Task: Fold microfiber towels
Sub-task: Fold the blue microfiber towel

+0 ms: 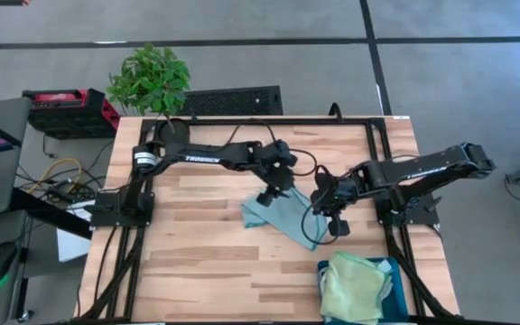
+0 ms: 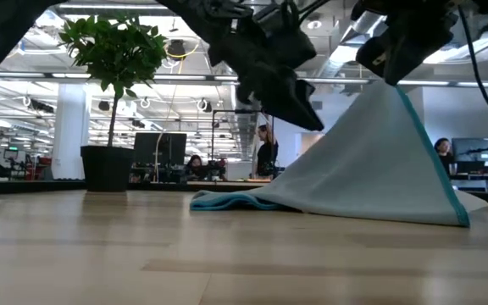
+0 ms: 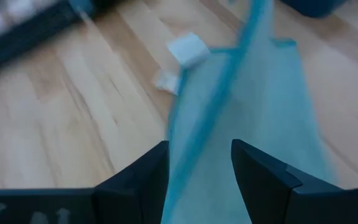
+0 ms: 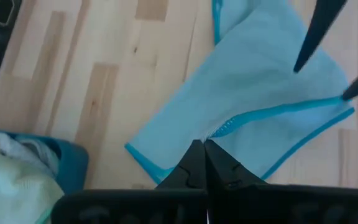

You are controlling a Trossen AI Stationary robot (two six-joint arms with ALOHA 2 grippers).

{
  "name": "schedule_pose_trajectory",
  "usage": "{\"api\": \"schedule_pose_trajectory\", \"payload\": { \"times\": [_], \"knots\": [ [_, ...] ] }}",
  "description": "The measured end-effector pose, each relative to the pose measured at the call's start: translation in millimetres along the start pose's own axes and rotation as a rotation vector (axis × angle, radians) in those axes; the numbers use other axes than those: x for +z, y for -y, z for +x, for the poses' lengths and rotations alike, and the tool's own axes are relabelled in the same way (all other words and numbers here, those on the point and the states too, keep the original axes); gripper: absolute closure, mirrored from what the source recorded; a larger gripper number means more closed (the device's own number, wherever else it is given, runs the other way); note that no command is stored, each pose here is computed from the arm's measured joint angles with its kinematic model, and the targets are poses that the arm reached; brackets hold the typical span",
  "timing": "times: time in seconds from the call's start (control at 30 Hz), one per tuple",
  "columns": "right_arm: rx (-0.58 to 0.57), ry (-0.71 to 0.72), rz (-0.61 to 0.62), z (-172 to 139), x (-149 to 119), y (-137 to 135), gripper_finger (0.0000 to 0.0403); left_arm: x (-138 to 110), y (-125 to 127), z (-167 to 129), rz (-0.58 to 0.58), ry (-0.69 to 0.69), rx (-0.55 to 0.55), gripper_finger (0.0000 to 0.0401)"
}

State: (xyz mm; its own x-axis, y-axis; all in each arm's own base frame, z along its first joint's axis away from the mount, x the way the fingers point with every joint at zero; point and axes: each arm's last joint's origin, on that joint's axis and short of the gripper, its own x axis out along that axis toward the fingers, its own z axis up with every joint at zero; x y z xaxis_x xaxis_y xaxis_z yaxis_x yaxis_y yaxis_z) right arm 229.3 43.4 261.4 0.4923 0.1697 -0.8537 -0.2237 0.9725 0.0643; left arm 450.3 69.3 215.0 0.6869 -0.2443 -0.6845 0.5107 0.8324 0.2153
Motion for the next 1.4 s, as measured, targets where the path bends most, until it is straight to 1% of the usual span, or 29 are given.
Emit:
{"api": "schedule_pose_trajectory", "payload": {
  "times": [0.07, 0.23, 0.33, 0.47, 0.57, 0.77, 0.83, 0.9, 0.97, 1.07, 1.13, 1.23, 1.4],
  "knots": [
    [0.0, -0.011, 0.001, 1.2, -0.7, 0.1, 0.0399, 0.9, -2.1, 3.3, 0.035, 0.026, 0.012, 0.0234],
    [0.0, -0.015, 0.002, 4.2, 0.1, 0.4, 0.0398, 2.4, -0.1, 3.1, 0.097, 0.083, -0.052, 0.0234],
    [0.0, -0.016, 0.002, 6.0, 1.1, 0.6, 0.0399, 2.6, -1.4, 7.9, 0.127, 0.105, -0.04, 0.0234],
    [0.0, -0.011, 0.002, 5.8, 1.5, 0.6, 0.0398, -1.0, -1.9, 20.0, 0.128, 0.12, -0.04, 0.0234],
    [-0.001, -0.01, 0.002, 5.8, 1.5, 0.6, 0.0398, 0.6, -2.3, 19.2, 0.137, 0.135, -0.042, 0.0234],
    [-0.001, -0.012, 0.002, 5.8, 1.4, 0.6, 0.0398, 2.5, -0.7, 18.5, 0.138, 0.176, -0.087, 0.0234],
    [-0.001, -0.014, 0.002, 5.8, 1.2, 0.6, 0.0398, 0.1, 0.2, 25.0, 0.143, 0.176, -0.091, 0.0234],
    [-0.001, -0.012, 0.002, 5.7, 1.3, 0.6, 0.0398, -4.9, 2.6, 29.3, 0.118, 0.156, -0.117, 0.0234],
    [-0.001, -0.013, 0.002, 5.7, 1.3, 0.7, 0.0397, -5.9, 2.5, 34.8, 0.119, 0.164, -0.118, 0.0234],
    [-0.001, -0.013, 0.003, 5.7, 1.3, 0.7, 0.0397, -12.7, 5.0, 35.5, 0.049, 0.114, -0.154, 0.0234],
    [-0.001, -0.013, 0.002, 5.7, 1.2, 0.6, 0.0398, -17.4, 4.6, 34.3, 0.03, 0.085, -0.171, 0.0234],
    [-0.001, -0.014, 0.01, 5.7, 1.1, 0.7, 0.0398, -25.7, 2.8, 31.6, 0.035, 0.038, -0.184, 0.0234],
    [-0.001, -0.013, 0.013, 5.6, 1.2, 0.6, 0.0397, -37.9, -0.6, 27.8, 0.067, -0.07, -0.16, 0.0234]
  ]
}}
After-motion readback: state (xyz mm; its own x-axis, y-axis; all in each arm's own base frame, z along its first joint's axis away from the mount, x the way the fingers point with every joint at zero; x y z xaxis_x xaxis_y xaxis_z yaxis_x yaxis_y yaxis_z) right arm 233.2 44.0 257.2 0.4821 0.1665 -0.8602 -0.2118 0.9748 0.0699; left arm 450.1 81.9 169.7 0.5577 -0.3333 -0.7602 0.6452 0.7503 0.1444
